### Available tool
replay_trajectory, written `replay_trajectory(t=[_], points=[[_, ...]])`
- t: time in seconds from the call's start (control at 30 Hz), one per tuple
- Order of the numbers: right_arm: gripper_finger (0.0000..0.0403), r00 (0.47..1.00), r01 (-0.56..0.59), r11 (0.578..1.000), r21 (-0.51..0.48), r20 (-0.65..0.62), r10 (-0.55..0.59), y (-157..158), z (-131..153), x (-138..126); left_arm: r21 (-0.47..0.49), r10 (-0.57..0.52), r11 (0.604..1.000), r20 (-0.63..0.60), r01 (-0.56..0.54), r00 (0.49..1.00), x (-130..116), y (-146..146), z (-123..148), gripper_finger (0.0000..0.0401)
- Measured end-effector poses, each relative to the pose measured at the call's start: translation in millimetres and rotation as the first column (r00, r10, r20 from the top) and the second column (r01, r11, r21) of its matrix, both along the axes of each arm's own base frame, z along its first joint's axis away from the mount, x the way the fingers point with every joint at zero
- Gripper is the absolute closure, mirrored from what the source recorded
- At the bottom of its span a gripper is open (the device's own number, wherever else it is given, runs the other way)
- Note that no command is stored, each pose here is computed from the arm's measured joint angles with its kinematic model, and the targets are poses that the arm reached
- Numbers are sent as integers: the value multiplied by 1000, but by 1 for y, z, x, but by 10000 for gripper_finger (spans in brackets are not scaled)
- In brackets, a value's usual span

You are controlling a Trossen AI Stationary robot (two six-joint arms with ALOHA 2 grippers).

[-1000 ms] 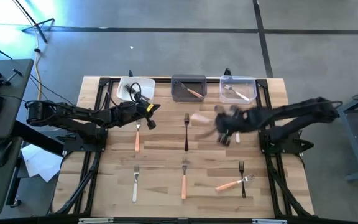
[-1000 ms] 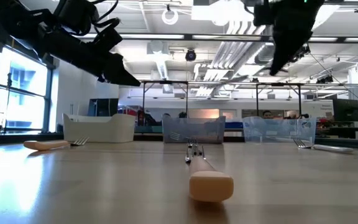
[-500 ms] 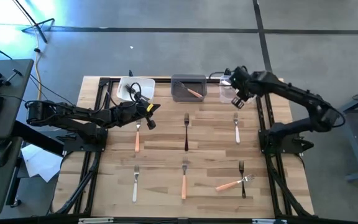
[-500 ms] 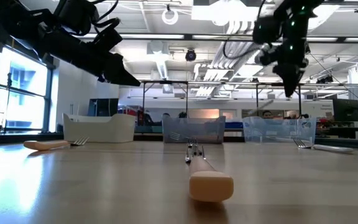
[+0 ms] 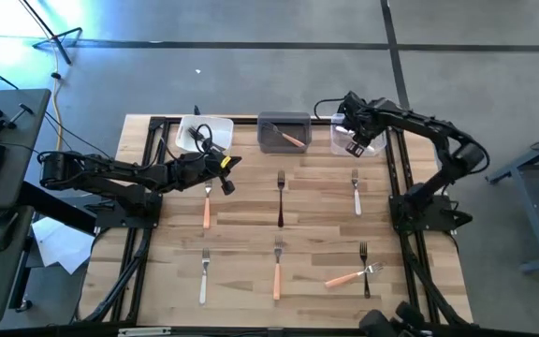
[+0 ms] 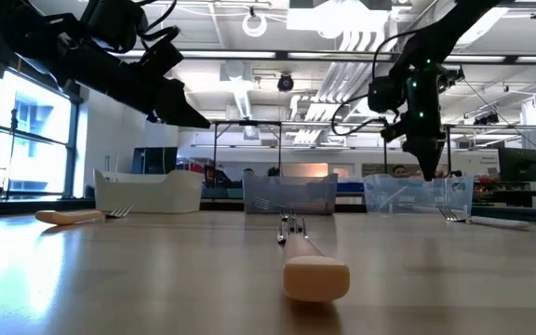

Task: Sort silverware by color (type)
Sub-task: Put the bottom right white fork into the transparent bin, then put the bottom right orange fork into the black bin

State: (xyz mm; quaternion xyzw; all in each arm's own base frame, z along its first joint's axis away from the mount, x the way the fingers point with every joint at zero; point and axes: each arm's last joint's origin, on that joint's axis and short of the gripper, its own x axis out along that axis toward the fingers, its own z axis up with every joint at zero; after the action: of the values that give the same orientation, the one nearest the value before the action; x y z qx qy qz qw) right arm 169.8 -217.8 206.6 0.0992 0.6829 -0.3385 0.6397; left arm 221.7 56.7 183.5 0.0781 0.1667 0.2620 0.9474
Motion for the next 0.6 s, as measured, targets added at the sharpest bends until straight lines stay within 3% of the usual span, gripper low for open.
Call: replay_trajectory(t=[0.27,0.6], points=[[303,999,-7,999,45,-40,9,-9,-19,3,2,0,1000,-1,0,1000,0,0,0,401],[200,1000,-1,1000,0,-28,1,-7,-11,3,9,-7,1000,-6,7,1000,0,0,0,401]])
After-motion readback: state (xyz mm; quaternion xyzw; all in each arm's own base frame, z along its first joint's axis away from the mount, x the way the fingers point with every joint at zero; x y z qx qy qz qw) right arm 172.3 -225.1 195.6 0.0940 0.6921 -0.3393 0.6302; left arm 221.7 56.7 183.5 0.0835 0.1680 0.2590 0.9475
